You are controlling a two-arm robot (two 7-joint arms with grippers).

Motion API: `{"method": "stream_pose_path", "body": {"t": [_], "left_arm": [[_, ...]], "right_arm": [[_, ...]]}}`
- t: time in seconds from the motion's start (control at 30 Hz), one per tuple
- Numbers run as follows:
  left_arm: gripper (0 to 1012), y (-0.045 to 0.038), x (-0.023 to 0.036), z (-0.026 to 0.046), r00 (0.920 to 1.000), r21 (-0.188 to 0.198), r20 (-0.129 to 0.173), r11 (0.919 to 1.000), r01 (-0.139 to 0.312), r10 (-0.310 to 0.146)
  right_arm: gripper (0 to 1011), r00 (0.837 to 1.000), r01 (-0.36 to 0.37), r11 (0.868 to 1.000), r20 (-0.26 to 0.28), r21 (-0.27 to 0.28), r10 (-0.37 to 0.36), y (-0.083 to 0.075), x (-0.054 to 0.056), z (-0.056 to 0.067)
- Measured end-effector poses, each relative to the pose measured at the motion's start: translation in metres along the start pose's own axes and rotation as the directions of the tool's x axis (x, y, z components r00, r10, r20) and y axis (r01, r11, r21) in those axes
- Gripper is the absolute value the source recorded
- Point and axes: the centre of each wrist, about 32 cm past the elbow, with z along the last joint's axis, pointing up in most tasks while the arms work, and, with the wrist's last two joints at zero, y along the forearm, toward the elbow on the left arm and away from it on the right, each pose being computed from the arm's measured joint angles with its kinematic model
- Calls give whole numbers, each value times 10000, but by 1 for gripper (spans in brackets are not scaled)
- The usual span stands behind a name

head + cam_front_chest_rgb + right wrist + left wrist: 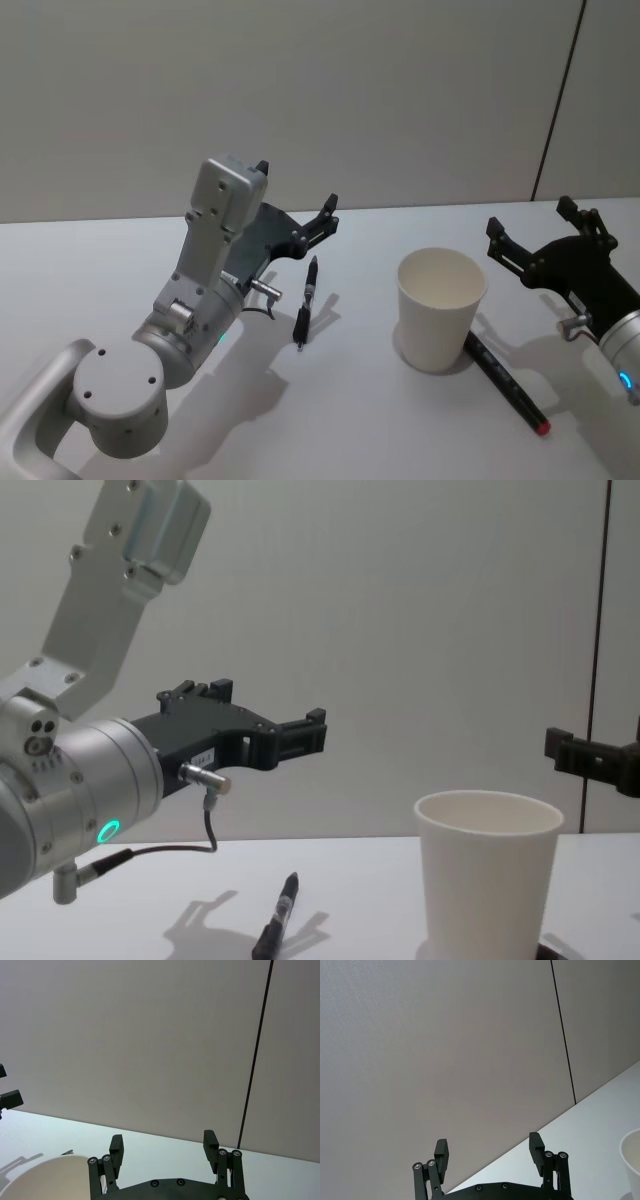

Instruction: Place the pen into the pen holder.

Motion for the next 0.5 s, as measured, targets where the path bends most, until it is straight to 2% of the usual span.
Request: {"method": "stream_pose_path", "body": {"t": [0.5], "left_arm": [[1001,0,0,0,10000,0,0,10000,-1,1]], "right_arm": [[1001,10000,0,10000,0,0,0,0,0,0]]}}
